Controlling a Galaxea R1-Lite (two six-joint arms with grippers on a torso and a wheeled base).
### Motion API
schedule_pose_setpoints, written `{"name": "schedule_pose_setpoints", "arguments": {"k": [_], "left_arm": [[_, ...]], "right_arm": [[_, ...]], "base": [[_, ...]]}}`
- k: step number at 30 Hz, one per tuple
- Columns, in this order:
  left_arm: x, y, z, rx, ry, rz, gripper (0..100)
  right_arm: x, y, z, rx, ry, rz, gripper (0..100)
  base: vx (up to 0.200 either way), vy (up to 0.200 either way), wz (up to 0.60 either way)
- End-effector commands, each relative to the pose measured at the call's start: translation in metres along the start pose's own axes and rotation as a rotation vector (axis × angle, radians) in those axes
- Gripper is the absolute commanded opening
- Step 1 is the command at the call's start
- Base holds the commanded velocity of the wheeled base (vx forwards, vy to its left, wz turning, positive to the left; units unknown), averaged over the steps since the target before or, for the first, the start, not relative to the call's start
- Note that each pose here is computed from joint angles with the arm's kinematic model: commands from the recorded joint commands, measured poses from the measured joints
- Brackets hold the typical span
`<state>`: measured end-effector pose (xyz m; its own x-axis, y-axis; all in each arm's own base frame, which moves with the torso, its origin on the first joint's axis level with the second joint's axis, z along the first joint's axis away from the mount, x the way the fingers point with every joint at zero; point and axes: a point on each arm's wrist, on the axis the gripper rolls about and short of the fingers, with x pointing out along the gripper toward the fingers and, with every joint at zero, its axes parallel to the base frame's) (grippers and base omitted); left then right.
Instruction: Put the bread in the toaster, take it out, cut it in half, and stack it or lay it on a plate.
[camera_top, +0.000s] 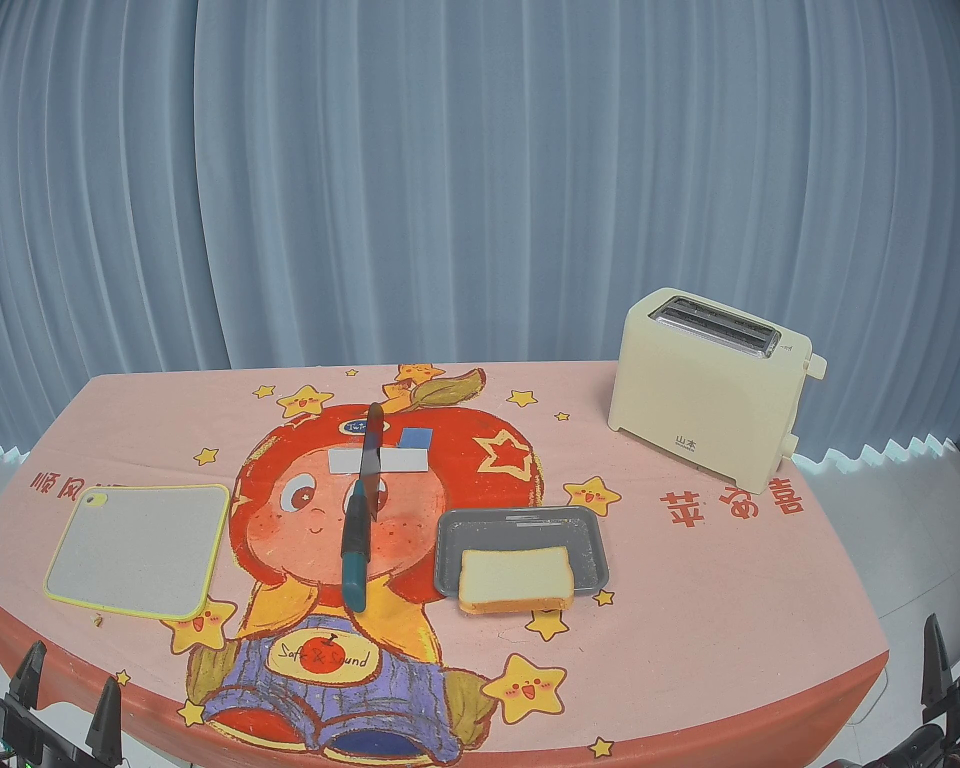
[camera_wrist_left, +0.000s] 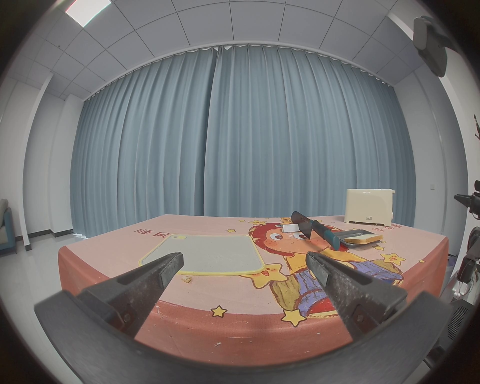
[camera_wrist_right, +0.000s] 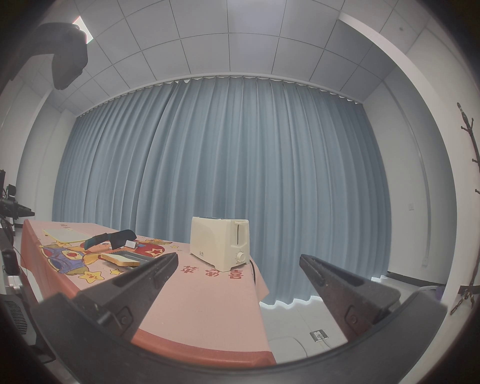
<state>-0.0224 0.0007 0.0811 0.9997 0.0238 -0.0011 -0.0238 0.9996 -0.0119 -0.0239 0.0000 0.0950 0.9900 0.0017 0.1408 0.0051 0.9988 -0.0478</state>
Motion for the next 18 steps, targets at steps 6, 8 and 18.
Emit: {"name": "schedule_pose_setpoints", "arguments": {"k": [6, 8, 18], "left_arm": [[0.001, 0.000, -0.005, 0.000, 0.019, 0.001, 100], [0.001, 0.000, -0.005, 0.000, 0.019, 0.001, 100], [0.001, 0.000, -0.005, 0.000, 0.019, 0.001, 100]], "right_arm": [[-0.001, 0.001, -0.001, 0.003, -0.033, 0.029, 100], [-0.001, 0.001, 0.002, 0.003, -0.043, 0.038, 100], [-0.004, 0.002, 0.009, 0.009, -0.057, 0.091, 100]], "base": [[0.000, 0.000, 0.00], [0.000, 0.000, 0.00], [0.000, 0.000, 0.00]]}}
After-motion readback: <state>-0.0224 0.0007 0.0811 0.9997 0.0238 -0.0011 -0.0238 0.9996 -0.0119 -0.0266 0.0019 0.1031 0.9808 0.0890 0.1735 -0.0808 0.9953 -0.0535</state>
